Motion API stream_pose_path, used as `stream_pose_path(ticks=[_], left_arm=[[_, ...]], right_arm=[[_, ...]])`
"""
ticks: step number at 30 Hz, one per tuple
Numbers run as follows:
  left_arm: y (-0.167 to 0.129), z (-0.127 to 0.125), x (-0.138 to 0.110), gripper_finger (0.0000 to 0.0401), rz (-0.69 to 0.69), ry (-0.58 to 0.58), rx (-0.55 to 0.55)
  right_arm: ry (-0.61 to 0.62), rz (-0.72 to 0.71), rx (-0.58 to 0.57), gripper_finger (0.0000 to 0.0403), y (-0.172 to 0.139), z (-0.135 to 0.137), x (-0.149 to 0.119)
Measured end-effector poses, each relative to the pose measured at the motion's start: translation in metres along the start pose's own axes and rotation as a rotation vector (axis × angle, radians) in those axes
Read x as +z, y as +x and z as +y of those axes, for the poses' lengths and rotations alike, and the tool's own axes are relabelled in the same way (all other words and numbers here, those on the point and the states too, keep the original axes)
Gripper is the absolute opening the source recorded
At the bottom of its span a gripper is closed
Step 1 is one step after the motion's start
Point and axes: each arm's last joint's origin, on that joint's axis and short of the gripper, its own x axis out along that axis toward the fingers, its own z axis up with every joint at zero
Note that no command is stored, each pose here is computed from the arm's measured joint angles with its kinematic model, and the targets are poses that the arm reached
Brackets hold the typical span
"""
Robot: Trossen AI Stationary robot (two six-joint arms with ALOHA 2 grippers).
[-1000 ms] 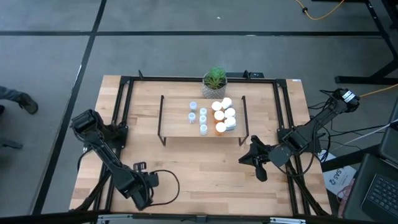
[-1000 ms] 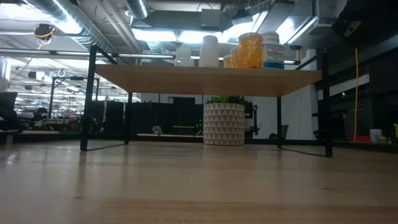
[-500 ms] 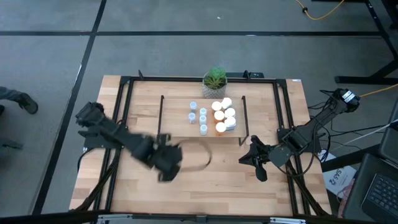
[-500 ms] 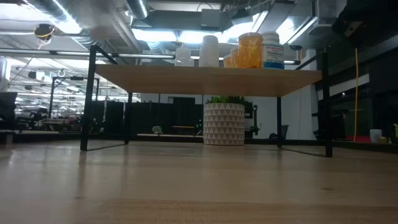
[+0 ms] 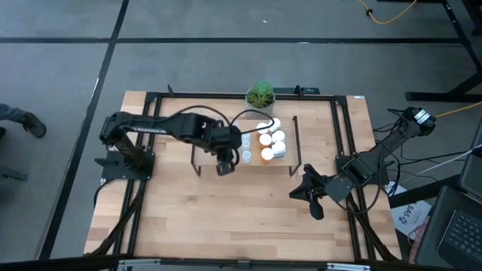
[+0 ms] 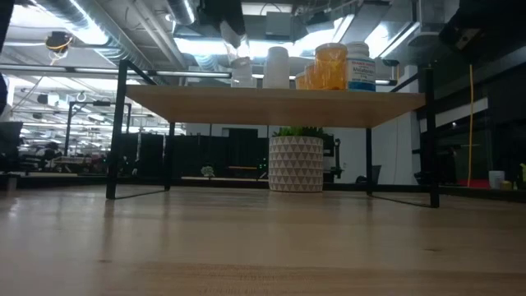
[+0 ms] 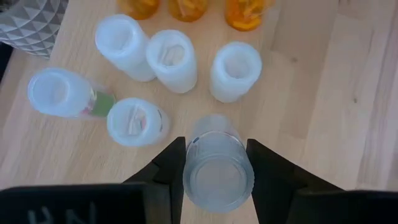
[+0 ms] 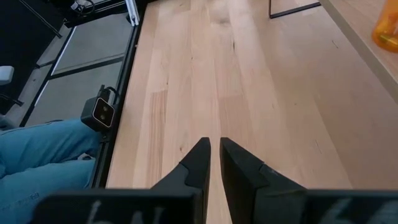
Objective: Pick and place medicine bottles onto shelf by color
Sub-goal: Put the transparent pill bottle on the shelf aligned with the other transparent pill bottle
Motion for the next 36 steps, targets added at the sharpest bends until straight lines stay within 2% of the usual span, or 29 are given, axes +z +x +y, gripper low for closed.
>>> stream_pose_path(ticks=[7,13,20,36], left_arm=[[0.008,0.005,0.003,0.0122,0.021,-0.015,-0.008],[0.026,-0.004,0.003,0.0122,0.072,0.036,-0.006],[0.037,0.000,0.006,0.0125,0.094,0.056,0.008],[0.037,0.000,0.007,0.0179,0.077,0.061,0.011]], right_arm=[[0.001,0.001,0.000,0.0039,0.000,0.000,0.000],[0.003,0.000,0.000,0.0040,0.000,0.000,0.000],[0.004,0.000,0.001,0.0039,0.000,0.000,0.000],[0.004,0.001,0.002,0.0039,0.000,0.000,0.000]])
